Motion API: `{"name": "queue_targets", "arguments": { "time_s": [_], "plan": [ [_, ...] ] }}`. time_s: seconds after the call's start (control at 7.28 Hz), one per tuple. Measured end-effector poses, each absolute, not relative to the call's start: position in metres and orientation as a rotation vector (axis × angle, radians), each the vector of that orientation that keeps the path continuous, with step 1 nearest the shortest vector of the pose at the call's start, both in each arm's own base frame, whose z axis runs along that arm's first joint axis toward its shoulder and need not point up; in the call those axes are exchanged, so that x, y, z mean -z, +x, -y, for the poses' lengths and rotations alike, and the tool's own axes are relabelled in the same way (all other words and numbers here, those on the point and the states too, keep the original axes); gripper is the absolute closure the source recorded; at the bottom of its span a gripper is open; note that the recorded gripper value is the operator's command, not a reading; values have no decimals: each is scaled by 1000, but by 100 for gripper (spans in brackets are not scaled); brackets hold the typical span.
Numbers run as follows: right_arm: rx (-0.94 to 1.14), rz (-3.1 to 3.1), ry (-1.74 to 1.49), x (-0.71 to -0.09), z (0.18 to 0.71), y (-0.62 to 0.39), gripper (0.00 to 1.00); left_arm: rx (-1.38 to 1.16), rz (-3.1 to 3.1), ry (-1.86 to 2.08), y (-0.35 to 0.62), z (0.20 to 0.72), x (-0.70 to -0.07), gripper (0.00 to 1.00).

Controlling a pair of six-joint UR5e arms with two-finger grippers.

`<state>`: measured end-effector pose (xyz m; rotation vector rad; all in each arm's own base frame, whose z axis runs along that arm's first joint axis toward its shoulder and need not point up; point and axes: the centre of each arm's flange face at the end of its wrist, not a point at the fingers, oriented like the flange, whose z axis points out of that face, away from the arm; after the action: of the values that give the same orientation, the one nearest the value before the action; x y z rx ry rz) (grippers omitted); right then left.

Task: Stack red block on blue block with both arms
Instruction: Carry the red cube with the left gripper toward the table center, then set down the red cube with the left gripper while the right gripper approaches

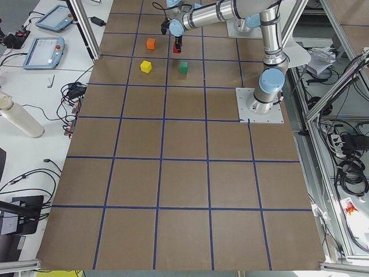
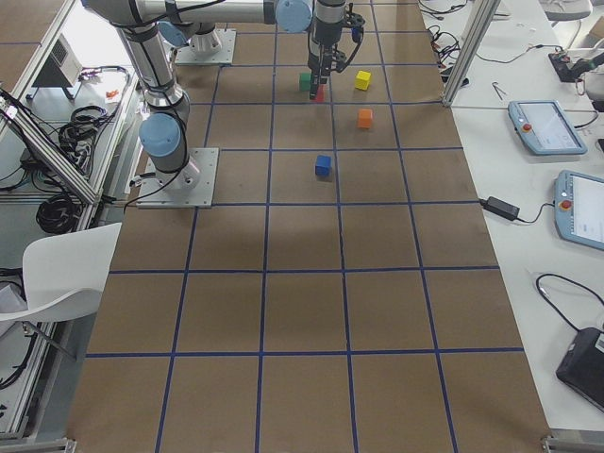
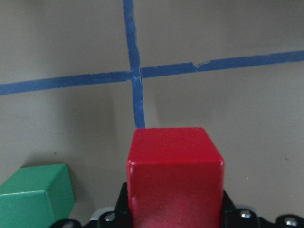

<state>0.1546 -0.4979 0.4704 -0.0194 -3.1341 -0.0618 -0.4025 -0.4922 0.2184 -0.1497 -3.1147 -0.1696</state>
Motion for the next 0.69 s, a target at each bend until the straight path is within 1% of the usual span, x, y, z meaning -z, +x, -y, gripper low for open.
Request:
{"name": "queue_targets", "arguments": {
  "time_s": [0.14,0.27,0.41,0.69],
  "plan": [
    [60,3134,-19,-471,498,155,0,167,3121,-161,-409,492,-207,49],
    [59,3134,-19,-471,498,155,0,168,3125,-169,-414,491,-197,0],
    [60,3133,-19,-471,498,154,0,168,3130,-177,-416,490,-193,0],
    [64,3134,-18,-469,497,156,0,141,3136,-191,-414,491,-206,0]
  ]
}}
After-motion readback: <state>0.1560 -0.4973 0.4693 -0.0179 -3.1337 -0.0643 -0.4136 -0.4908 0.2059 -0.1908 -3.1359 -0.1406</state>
